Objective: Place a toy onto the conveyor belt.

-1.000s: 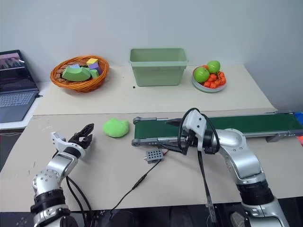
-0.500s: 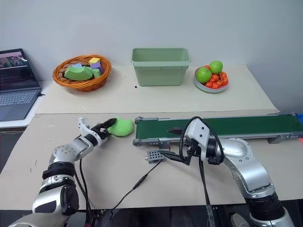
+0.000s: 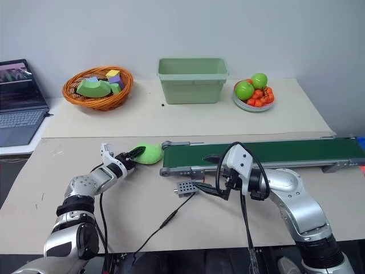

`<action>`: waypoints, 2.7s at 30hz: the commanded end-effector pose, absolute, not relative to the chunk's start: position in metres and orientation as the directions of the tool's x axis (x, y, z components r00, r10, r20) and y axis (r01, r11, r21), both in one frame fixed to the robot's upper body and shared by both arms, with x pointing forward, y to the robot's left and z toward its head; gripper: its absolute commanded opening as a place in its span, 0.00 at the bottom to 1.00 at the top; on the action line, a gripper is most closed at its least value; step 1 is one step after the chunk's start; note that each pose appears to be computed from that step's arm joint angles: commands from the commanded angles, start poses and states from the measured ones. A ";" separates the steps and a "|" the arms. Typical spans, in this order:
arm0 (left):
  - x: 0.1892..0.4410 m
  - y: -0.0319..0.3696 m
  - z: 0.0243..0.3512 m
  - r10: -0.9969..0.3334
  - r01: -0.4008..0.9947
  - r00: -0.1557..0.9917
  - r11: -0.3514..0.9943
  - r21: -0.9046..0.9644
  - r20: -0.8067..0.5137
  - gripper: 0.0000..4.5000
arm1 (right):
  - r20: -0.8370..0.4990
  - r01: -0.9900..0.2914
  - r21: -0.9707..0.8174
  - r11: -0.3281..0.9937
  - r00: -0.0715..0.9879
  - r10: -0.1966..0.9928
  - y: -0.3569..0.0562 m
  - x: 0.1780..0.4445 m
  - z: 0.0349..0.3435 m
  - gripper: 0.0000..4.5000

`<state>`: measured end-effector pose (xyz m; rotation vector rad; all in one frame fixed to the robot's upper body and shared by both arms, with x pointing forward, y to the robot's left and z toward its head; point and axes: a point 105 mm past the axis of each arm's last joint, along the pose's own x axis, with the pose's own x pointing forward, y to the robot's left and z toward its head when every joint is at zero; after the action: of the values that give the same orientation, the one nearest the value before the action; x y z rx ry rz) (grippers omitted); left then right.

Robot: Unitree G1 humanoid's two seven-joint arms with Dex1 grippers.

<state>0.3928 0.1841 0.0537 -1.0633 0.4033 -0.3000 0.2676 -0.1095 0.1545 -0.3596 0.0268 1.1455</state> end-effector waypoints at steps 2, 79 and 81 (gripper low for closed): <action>0.394 0.192 0.066 -0.381 0.085 0.916 0.483 -0.872 -0.122 0.46 | -0.186 -0.891 -0.292 0.349 0.411 0.893 -0.108 0.268 0.163 1.00; 0.325 0.097 0.102 -0.760 0.218 0.599 -0.148 0.965 -0.252 0.98 | -0.104 -0.854 -0.276 0.441 0.483 0.870 -0.112 0.284 0.168 1.00; 0.328 0.098 0.104 -0.756 0.216 0.605 -0.145 0.966 -0.249 0.98 | -0.102 -0.853 -0.278 0.442 0.484 0.869 -0.112 0.285 0.169 1.00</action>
<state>0.3205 0.0827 0.1208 1.4471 -0.5997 -0.8946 0.2841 -0.1136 0.1520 -0.2855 0.0188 1.0700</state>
